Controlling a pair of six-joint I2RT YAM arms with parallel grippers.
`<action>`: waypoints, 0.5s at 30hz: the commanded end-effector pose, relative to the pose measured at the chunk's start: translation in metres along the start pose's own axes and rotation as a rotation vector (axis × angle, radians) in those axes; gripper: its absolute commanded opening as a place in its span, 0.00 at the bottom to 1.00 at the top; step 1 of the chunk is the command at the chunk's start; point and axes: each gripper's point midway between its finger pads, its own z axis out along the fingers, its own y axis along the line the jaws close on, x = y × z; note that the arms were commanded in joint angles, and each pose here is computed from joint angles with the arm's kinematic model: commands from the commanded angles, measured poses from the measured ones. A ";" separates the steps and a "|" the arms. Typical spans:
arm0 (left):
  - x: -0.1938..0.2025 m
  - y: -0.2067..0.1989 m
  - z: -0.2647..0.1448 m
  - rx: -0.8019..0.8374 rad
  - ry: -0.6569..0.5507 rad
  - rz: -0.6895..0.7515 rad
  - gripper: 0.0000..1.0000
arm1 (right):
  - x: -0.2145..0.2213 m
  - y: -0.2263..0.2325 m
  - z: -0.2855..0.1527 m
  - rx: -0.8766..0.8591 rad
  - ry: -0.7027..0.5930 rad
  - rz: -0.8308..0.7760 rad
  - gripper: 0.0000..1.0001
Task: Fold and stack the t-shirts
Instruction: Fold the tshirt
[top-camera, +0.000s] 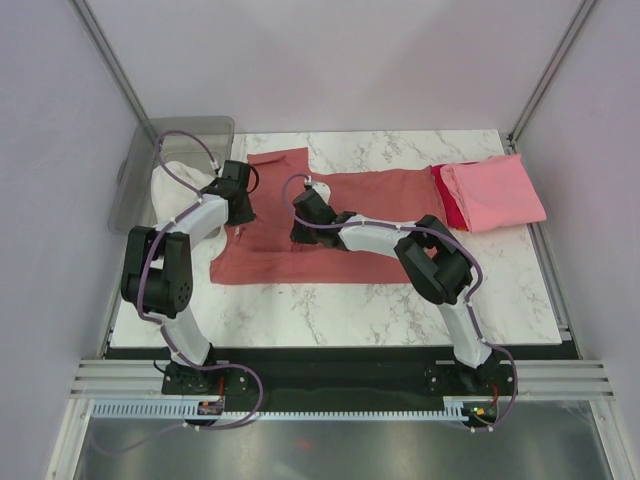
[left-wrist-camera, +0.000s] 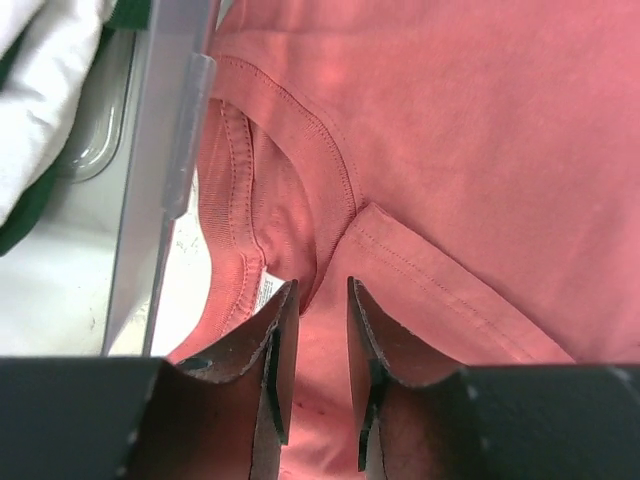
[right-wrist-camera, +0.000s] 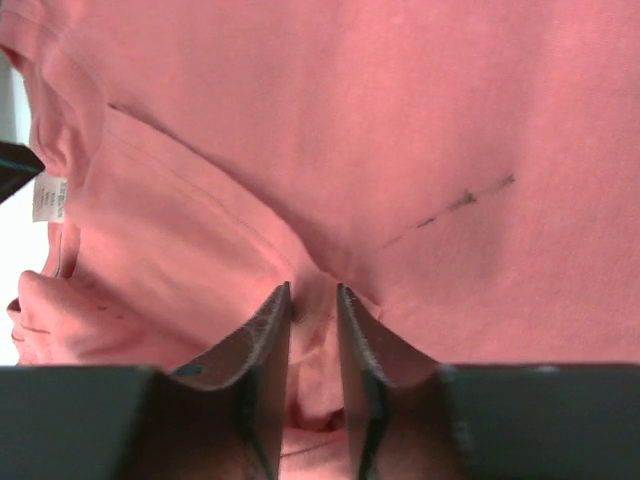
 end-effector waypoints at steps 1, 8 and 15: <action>-0.015 0.003 -0.014 -0.002 -0.061 0.005 0.33 | -0.020 0.016 -0.018 -0.028 -0.055 -0.013 0.30; -0.011 -0.001 -0.010 0.011 -0.043 0.013 0.40 | -0.017 0.021 -0.014 -0.043 -0.039 -0.015 0.06; -0.005 -0.006 -0.006 0.041 -0.020 0.028 0.37 | -0.026 0.024 -0.023 -0.047 -0.064 -0.015 0.00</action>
